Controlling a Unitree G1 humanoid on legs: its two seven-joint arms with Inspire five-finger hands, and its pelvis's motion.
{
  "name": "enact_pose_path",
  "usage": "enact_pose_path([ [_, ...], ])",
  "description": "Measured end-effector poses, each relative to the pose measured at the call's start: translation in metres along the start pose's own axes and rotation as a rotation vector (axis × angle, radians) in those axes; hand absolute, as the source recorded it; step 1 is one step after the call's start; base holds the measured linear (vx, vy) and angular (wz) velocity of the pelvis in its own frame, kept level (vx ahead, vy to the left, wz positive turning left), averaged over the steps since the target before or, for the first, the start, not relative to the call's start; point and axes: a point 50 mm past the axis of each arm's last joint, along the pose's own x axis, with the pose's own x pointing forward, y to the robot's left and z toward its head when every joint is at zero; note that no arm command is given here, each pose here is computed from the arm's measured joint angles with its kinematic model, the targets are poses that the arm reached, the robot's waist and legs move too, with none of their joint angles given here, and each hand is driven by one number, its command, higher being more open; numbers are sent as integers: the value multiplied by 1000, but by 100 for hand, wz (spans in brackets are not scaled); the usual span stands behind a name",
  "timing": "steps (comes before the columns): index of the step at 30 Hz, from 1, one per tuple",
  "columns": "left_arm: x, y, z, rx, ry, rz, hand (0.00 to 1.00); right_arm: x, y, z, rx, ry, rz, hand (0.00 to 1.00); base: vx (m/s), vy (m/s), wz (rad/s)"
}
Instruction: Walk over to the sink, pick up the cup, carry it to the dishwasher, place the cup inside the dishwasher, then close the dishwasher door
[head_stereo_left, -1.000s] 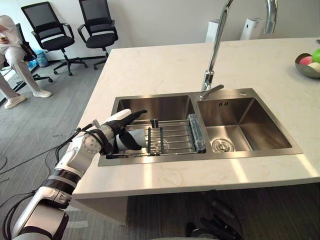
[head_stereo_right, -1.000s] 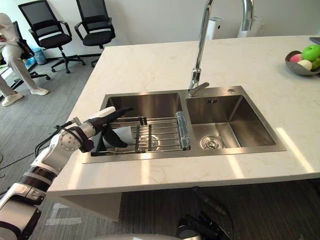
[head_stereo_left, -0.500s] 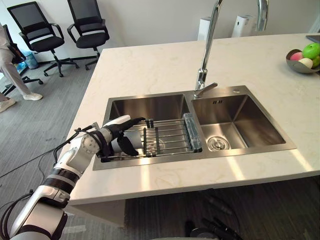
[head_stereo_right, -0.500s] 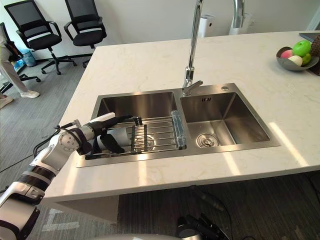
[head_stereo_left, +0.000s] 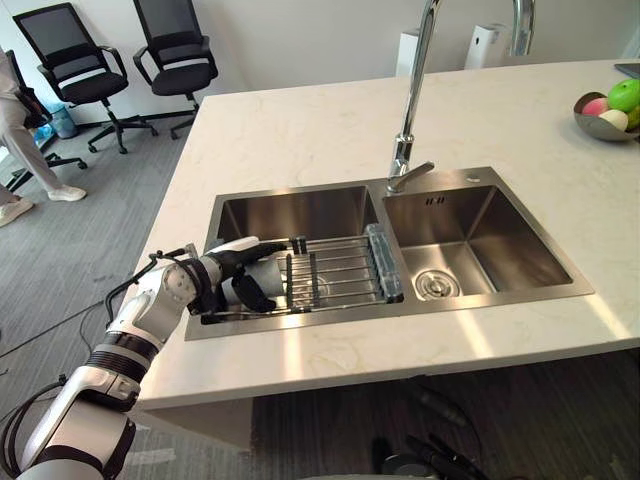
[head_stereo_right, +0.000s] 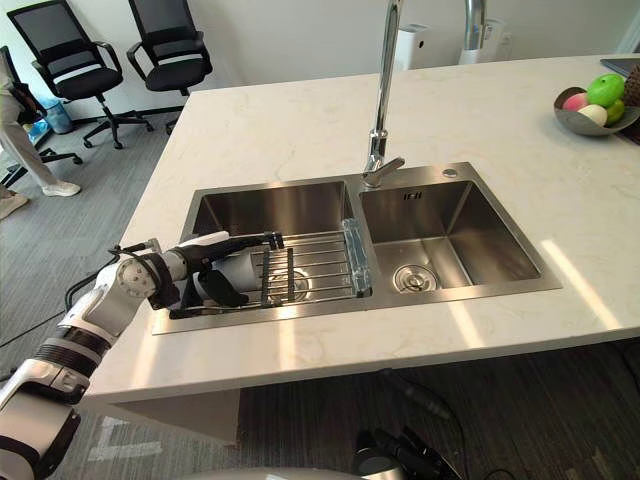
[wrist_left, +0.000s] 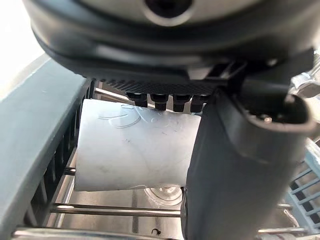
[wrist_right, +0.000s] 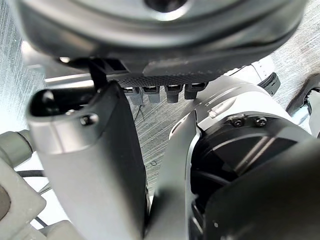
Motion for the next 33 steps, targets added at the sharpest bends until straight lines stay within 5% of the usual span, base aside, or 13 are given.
enact_pose_path([
  [7, 2, -1, -13, 45, 108, -30, 100, 1, 0, 2, -1, 7, 9, 100, -10, -6, 0],
  [8, 2, 0, -14, 63, 128, -44, 0, 1, 0, 3, -1, 10, 10, 100, -35, -18, -2],
  [20, 7, 6, -25, 53, 201, 32, 0, 2, 1, 8, -12, 15, 25, 100, -40, -19, -4],
  [33, 8, -10, -20, -72, 13, 259, 0, 0, -3, 7, -10, 10, 13, 100, -19, -6, 5],
])
